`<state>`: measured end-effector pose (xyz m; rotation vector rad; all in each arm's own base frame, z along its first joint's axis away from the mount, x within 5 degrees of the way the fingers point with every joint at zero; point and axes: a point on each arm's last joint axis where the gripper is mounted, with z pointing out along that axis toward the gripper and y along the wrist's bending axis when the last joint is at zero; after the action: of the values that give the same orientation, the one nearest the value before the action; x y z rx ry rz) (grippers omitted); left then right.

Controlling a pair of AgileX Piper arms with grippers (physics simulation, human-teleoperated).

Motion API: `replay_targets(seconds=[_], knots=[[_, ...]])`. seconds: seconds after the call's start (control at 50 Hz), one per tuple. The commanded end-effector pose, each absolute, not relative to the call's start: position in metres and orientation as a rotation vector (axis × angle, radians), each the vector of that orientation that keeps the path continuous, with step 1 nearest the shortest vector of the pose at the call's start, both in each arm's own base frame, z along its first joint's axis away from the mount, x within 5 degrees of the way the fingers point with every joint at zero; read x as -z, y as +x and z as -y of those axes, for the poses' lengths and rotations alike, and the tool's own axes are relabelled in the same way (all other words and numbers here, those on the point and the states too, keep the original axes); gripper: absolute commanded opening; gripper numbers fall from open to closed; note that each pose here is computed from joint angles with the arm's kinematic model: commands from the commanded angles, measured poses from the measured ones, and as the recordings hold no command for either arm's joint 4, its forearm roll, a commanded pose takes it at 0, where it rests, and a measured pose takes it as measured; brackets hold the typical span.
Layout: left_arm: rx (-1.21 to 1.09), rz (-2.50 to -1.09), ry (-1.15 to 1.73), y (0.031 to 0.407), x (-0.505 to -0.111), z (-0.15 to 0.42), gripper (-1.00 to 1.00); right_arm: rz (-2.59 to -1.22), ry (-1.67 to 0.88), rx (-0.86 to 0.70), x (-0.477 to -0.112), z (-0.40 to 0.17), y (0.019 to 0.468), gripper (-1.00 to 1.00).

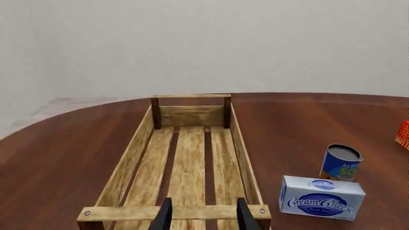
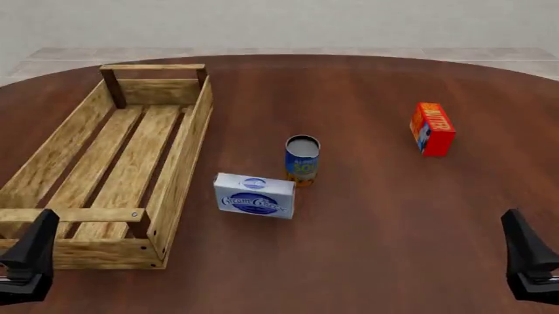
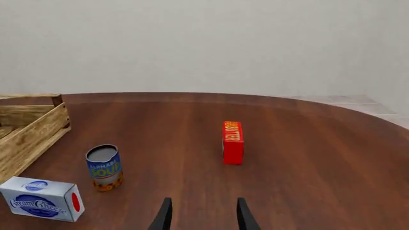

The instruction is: Pick up the cream cheese and put it in the tray.

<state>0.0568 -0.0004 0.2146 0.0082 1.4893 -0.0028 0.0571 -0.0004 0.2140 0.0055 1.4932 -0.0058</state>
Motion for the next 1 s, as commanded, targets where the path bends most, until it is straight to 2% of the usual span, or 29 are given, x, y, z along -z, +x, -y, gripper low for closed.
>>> replay_targets(seconds=[0.02,0.38,0.68,1.0], knots=[[0.016,-1.485,0.015,0.056,-0.216,0.001,1.00,-1.488,0.005,0.006,-0.214,0.000,0.057,1.00],[0.103,-1.442,0.065,0.038,-0.291,0.004,1.00,-1.491,0.006,0.007,-0.213,0.000,0.057,1.00],[0.147,-1.404,0.218,0.045,-0.315,0.011,1.00,-1.494,0.006,0.006,-0.213,0.000,0.057,1.00],[0.171,-1.400,0.379,0.081,-0.334,0.032,1.00,-1.486,-0.006,0.009,-0.214,0.000,0.057,1.00]])
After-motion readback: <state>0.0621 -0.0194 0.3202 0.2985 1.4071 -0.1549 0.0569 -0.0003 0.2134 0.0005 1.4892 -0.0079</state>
